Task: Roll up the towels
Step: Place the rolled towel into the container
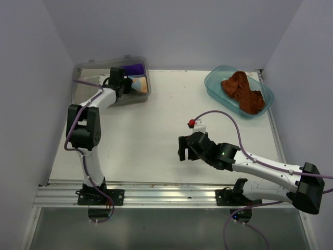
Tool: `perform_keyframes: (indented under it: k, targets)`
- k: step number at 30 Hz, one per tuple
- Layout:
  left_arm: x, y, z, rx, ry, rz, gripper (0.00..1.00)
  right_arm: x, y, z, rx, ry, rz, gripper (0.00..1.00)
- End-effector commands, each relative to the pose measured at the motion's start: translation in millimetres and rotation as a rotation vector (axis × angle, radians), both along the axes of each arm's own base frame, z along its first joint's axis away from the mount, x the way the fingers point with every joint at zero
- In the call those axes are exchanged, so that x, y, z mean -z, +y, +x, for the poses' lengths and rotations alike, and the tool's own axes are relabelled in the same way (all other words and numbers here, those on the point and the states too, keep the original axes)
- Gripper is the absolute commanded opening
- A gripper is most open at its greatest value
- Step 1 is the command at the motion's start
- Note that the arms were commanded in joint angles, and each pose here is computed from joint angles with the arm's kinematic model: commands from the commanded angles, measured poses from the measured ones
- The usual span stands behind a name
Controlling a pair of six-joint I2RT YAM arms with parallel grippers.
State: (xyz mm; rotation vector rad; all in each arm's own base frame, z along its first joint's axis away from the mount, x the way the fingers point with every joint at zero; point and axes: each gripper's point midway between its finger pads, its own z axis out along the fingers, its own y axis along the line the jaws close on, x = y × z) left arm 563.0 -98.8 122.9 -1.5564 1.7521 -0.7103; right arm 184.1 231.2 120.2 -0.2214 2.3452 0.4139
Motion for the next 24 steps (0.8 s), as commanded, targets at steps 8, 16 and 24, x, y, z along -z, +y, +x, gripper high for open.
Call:
perform_keyframes:
  k: [8, 16, 24]
  targets:
    - [-4.4, 15.6, -6.5, -0.107, 0.037, 0.019, 0.27, -19.4, 3.0, 6.3, 0.027, -0.028, 0.037, 0.81]
    - [1.3, 13.8, -8.1, -0.117, 0.059, 0.017, 0.41, -23.5, -3.2, 4.5, 0.039, -0.037, 0.044, 0.81]
    - [-2.2, 10.9, -5.9, -0.102, 0.076, 0.017, 0.64, -25.6, -3.5, 3.1, 0.026, -0.04, 0.046, 0.81]
